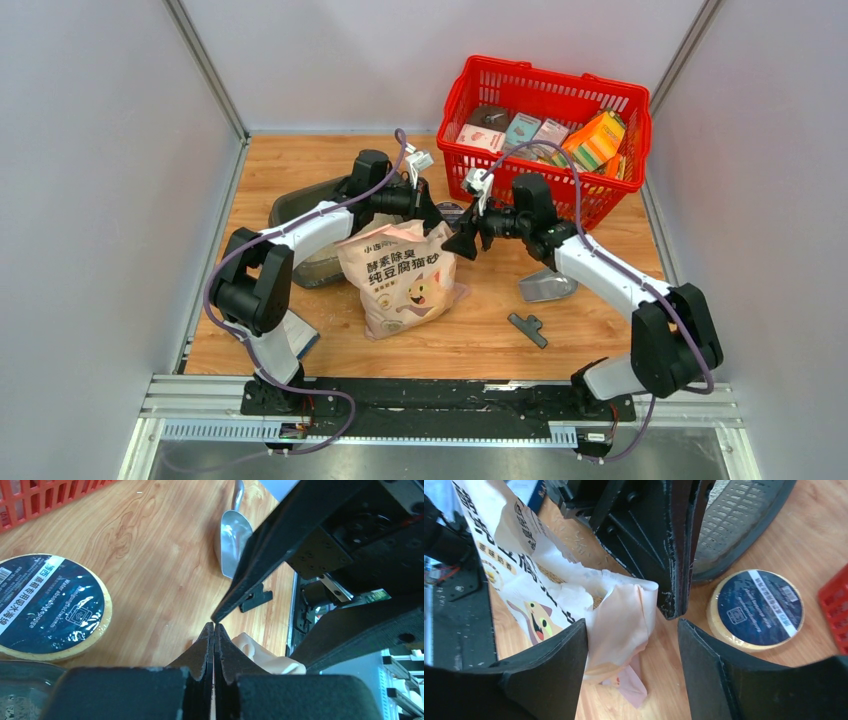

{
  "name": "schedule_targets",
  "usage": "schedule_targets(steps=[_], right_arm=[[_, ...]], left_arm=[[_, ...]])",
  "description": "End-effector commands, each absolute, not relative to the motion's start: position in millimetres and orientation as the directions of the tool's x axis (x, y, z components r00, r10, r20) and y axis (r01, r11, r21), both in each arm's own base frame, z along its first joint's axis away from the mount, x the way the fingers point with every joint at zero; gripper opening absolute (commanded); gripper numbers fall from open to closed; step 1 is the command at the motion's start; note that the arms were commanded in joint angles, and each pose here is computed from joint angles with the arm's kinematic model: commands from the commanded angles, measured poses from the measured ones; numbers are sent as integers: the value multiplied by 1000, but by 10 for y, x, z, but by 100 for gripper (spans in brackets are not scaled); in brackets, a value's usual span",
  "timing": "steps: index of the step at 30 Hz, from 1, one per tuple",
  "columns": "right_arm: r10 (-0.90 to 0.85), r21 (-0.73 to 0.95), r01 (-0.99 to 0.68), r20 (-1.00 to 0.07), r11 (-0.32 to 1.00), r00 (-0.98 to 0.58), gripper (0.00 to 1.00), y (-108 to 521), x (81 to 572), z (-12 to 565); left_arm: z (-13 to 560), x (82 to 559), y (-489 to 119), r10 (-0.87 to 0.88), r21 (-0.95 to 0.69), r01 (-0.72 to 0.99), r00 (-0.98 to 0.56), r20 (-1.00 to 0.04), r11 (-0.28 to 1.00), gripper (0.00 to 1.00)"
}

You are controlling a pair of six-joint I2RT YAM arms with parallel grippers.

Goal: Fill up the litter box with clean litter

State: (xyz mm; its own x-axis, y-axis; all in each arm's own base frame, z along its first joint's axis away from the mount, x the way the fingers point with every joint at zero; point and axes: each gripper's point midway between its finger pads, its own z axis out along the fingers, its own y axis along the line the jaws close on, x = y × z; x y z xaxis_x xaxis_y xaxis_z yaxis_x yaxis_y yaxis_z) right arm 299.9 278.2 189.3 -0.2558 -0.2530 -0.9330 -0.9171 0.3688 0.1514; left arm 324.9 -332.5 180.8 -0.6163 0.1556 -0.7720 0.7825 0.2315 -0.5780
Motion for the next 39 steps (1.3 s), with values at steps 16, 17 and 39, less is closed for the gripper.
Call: schedule_targets(steps=[16, 17, 39], right_arm=[[-140, 364, -925, -916, 108, -377, 63, 3063, 2909, 2135], [-130, 364, -926, -918, 99, -375, 63, 3073, 2918, 2160], [-122, 426, -904, -899, -22, -421, 34, 3223, 2801, 2144]], left_arm=[[2051, 3217, -3168, 127, -604, 770, -633, -764, 205, 0], [2066, 3223, -3142, 126, -600, 772, -630, -767, 208, 0], [2068, 3413, -2718, 129, -585, 752, -641, -757, 304, 0]])
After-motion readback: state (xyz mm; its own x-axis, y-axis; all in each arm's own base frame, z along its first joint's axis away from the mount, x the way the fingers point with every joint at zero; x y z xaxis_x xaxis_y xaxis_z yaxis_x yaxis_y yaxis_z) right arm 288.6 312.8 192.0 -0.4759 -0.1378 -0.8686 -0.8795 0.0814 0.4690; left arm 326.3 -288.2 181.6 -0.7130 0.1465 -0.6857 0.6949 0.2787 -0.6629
